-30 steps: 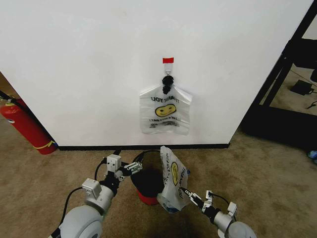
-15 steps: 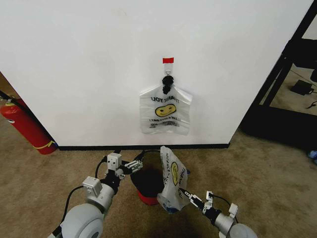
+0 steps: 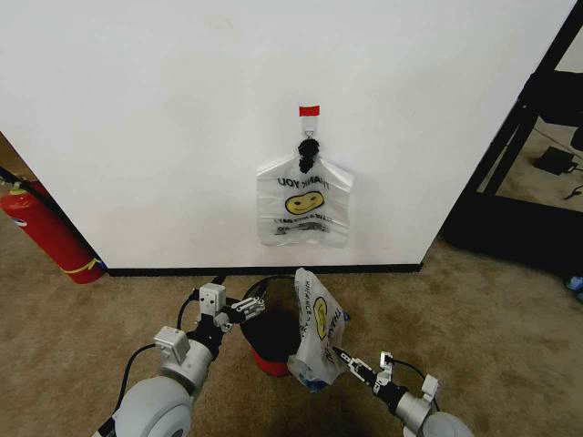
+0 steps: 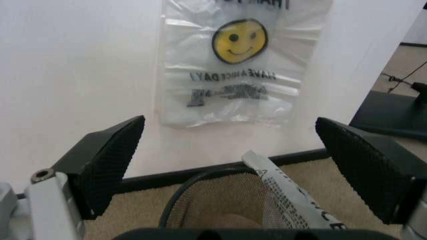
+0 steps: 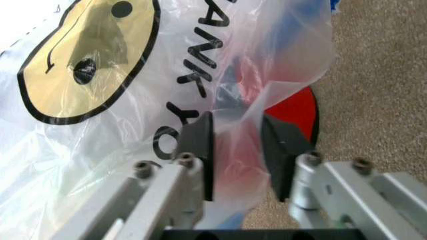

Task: Pick up the garbage bag from the wall and place it over the trash bin.

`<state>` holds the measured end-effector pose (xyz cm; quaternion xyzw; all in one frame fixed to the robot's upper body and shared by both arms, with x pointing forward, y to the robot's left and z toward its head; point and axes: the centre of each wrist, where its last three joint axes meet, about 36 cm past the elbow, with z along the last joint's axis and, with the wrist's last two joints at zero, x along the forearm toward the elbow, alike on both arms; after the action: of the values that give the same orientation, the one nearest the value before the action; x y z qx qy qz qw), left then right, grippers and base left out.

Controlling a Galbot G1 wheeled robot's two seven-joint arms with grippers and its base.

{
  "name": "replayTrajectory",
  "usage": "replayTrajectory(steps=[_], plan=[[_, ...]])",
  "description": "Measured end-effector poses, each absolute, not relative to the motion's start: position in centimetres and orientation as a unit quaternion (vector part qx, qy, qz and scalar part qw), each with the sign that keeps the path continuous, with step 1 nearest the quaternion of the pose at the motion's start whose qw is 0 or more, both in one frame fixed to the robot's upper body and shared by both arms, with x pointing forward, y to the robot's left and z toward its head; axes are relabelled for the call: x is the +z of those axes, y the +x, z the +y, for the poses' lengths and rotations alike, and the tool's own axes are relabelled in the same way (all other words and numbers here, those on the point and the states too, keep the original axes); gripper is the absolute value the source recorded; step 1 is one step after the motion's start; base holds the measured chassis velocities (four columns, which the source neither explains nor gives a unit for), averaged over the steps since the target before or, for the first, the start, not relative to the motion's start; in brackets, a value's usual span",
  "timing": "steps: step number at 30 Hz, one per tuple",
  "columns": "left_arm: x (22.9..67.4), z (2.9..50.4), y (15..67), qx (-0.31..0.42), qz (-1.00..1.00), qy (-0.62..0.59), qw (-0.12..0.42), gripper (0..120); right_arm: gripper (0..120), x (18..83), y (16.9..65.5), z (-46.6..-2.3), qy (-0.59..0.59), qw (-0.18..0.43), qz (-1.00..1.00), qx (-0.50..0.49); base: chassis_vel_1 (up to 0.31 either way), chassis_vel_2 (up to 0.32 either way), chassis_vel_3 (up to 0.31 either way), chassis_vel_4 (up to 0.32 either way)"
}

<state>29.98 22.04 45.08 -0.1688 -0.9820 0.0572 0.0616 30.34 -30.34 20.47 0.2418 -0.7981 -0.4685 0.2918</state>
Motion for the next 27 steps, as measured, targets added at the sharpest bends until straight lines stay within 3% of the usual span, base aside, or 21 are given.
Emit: replayTrajectory(steps=[4, 6, 17, 27], plan=[[45.2, 22.0, 29.9, 0.058, -0.982, -0.169, 0.06, 100, 12, 20.7, 30.3, -30.3, 0.242, 0.289, -0.8, -0.467, 0.0, 0.0, 0.0, 0.0], [45.3, 21.9, 29.8, 0.058, -0.982, -0.17, 0.059, 100, 0, 21.4, 30.2, -30.3, 0.243, 0.282, -0.804, -0.463, 0.0, 0.0, 0.0, 0.0], [46.1, 21.4, 29.4, 0.062, -0.981, -0.175, 0.049, 100, 0, 30.0, 30.6, -28.8, 0.292, 0.213, -0.826, -0.433, 0.0, 0.0, 0.0, 0.0], [47.6, 21.0, 28.9, 0.067, -0.98, -0.187, 0.032, 100, 0, 39.1, 31.8, -25.8, 0.336, 0.151, -0.863, -0.346, 0.0, 0.0, 0.0, 0.0]])
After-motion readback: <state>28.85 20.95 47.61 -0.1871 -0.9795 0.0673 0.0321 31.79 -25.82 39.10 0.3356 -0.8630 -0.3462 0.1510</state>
